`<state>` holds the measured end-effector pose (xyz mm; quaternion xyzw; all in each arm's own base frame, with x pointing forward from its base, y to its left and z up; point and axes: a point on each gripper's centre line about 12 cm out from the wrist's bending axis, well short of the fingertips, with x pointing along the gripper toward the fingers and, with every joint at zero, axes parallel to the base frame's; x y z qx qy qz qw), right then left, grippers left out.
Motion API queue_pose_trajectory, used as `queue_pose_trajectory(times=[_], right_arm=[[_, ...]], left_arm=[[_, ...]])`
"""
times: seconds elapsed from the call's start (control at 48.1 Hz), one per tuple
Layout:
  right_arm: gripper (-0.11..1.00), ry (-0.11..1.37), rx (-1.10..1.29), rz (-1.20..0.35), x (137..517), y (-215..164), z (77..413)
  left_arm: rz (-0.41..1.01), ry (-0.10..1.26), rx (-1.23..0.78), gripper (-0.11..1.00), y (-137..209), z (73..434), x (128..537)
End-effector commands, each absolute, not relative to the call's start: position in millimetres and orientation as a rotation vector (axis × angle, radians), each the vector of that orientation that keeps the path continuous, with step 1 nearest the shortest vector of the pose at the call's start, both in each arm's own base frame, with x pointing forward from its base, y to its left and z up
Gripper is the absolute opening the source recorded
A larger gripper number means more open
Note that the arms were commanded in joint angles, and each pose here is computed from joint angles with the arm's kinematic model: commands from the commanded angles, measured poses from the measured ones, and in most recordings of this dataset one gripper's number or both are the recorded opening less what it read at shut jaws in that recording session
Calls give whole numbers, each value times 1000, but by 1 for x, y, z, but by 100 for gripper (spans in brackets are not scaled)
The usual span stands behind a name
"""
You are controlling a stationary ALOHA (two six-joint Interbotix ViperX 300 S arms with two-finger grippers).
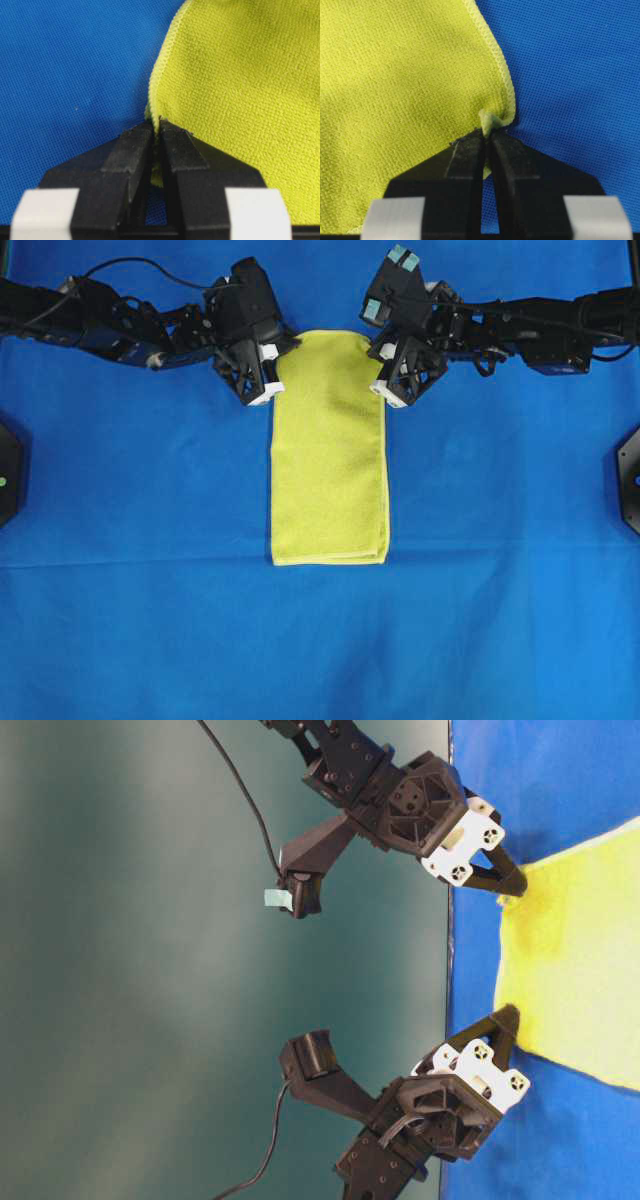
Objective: Fold the yellow towel.
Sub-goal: 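Move both grippers to the strip's far end and grasp its corners, then lift the far end and fold it down onto the near half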
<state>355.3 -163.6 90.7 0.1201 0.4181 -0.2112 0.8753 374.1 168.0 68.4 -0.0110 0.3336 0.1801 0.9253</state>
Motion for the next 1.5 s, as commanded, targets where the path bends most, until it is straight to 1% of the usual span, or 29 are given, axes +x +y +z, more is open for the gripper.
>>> queue_pose_trajectory(times=[0.0,0.104,0.332,0.478,0.727,0.852,0.956,1.08,1.267,1.475], right_arm=[[7,858,252,-444,357,-165,97],[7,829,246,-445,358,-165,108],[7,773,215,-453,353,-165,147],[7,754,202,-459,349,-164,163],[7,746,201,-461,348,-164,167],[7,737,196,-446,349,-157,171],[7,734,185,-417,349,-143,176],[7,739,166,-361,348,-118,181],[7,757,148,-260,346,-75,177],[7,769,121,-144,351,-28,174]], left_arm=[[364,676,-16,3,167,75,378],[362,660,-2,3,167,89,379],[367,593,21,3,167,139,376],[365,575,31,3,164,162,373],[348,596,47,3,160,161,372],[327,610,51,3,152,162,373],[288,637,57,3,137,163,373],[232,677,64,3,114,165,370],[108,730,74,3,62,158,367],[-32,753,85,3,1,153,370]])
